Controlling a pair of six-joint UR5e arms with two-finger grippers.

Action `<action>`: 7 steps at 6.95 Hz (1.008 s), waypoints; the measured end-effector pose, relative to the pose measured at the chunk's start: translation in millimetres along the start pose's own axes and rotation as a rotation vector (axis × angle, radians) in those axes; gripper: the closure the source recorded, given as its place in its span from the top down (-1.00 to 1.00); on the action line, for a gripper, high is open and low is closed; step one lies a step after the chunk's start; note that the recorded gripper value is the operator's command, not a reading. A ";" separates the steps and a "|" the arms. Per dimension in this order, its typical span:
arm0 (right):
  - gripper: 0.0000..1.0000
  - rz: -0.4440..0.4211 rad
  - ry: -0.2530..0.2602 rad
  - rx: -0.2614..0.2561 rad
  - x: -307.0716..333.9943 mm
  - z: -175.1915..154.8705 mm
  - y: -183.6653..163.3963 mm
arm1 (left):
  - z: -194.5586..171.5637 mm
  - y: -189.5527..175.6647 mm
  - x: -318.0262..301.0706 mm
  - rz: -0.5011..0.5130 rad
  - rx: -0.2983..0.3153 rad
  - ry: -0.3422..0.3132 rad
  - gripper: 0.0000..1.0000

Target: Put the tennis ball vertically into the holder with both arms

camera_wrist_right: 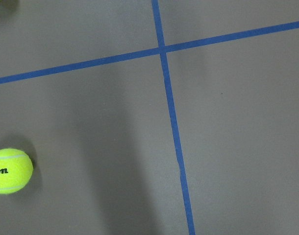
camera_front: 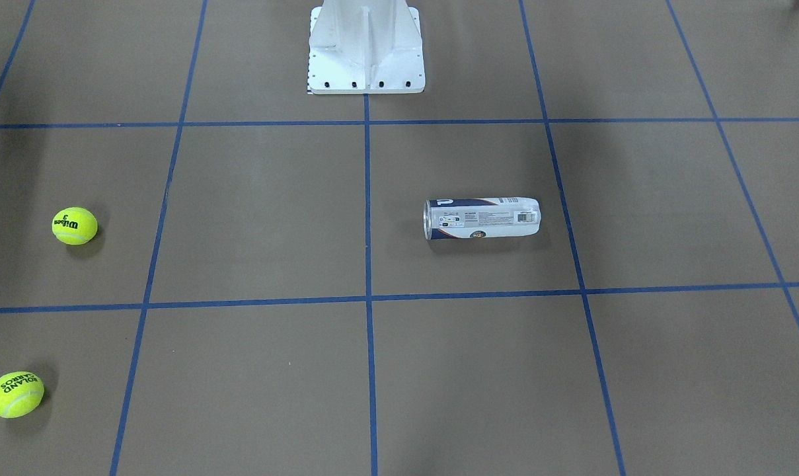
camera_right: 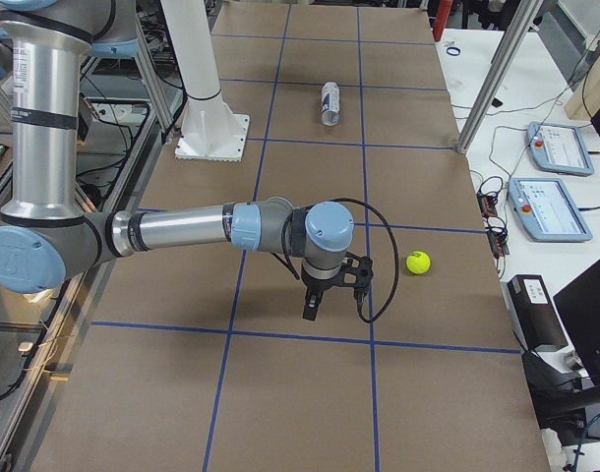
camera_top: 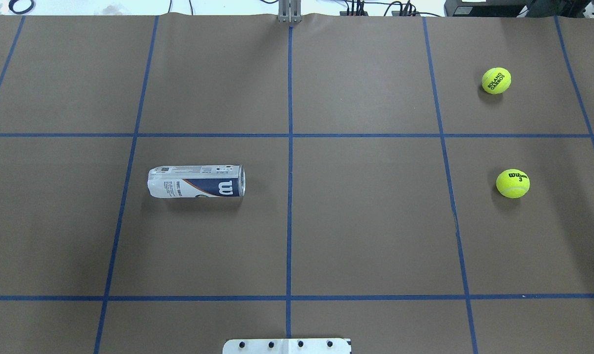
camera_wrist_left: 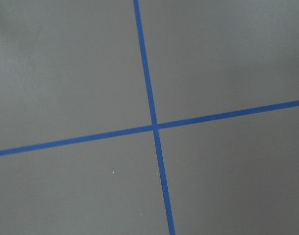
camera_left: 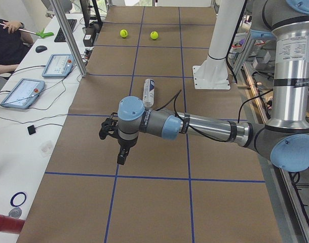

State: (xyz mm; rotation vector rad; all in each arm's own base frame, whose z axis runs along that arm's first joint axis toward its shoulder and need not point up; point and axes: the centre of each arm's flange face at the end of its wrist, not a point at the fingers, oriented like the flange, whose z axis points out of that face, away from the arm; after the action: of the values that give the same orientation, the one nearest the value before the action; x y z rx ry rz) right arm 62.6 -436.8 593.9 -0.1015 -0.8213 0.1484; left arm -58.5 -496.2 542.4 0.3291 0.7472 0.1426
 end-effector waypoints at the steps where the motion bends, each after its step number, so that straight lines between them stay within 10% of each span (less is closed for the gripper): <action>1: 1.00 -0.003 -0.001 0.002 -1.3 -1.1 -0.7 | -9.0 -35.1 43.2 0.099 0.046 0.014 0.99; 4: 1.00 -0.016 -0.005 0.014 -2.1 -1.3 -2.4 | -3.7 -131.5 230.5 0.410 0.091 0.142 0.99; 7: 1.00 -0.039 -0.010 0.034 -6.4 -4.7 -3.4 | 27.2 -144.3 425.1 0.671 0.029 0.309 0.99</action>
State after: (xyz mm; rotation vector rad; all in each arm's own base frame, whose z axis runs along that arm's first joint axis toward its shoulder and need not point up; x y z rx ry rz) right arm 62.1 -441.4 586.6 -0.0525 -0.8299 0.1262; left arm 270.7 -535.1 238.5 0.5863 0.9208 0.8314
